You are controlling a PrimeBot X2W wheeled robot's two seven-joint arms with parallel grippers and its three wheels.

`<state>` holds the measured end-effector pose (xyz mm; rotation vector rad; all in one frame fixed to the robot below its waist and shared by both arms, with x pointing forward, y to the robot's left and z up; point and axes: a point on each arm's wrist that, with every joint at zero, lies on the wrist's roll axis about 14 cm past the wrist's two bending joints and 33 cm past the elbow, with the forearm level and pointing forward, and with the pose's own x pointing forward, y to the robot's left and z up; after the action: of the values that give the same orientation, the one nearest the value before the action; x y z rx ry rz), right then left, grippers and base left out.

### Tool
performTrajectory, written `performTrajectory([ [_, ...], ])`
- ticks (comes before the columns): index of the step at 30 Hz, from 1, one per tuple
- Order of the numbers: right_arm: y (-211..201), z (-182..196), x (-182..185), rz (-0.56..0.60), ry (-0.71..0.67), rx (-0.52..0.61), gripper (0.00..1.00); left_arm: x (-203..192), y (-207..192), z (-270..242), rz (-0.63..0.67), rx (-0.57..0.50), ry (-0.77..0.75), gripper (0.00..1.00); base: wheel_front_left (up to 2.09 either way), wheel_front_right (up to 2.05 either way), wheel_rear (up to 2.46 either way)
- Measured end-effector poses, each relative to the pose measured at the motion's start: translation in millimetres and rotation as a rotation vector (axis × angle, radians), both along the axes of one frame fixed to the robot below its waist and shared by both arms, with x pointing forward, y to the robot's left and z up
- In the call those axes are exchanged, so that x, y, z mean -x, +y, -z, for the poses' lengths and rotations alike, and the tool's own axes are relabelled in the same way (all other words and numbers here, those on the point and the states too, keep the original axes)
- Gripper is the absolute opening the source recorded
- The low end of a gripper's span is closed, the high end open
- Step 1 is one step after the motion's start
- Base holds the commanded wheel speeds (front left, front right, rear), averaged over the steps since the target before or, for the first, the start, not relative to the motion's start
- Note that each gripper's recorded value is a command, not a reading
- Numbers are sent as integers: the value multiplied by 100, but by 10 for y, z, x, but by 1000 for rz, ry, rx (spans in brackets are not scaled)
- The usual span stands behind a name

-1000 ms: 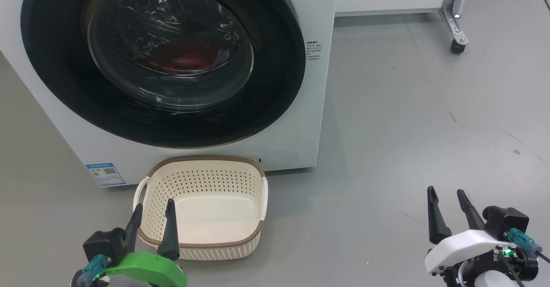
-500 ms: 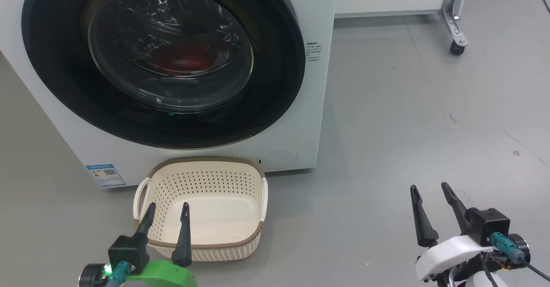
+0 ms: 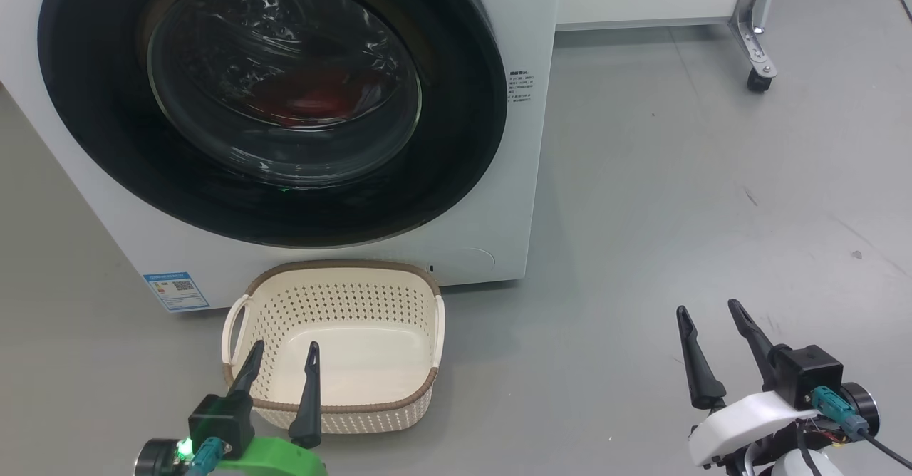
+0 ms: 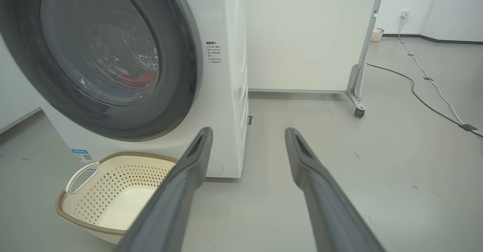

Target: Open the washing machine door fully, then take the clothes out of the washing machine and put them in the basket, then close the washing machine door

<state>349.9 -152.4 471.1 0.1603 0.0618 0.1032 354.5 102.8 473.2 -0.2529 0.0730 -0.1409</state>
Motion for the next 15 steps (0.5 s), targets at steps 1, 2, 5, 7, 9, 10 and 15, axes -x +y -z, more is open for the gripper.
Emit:
performTrajectory([
  [1,-1,0,0,1,0,0,100,1,3,7,-1,-1,2,100,0,0,0],
  [2,-3,-1,-1,2,0,-1,100,2,5,14,-2,-2,4,100,0,0,0],
  [5,-7,-2,-2,4,0,-2,100,4,10,30,-5,-3,10,100,0,0,0],
  [7,-8,-2,-2,6,0,-5,100,5,12,38,-7,-4,13,100,0,0,0],
  [9,-14,-3,-4,10,-1,-7,100,7,11,50,-6,-5,16,100,0,0,0],
  [10,-16,-4,-4,11,-1,-7,100,7,10,54,-6,-6,17,100,0,0,0],
  [15,-19,-7,-1,13,-2,-8,100,10,7,72,-5,-8,23,100,0,0,0],
])
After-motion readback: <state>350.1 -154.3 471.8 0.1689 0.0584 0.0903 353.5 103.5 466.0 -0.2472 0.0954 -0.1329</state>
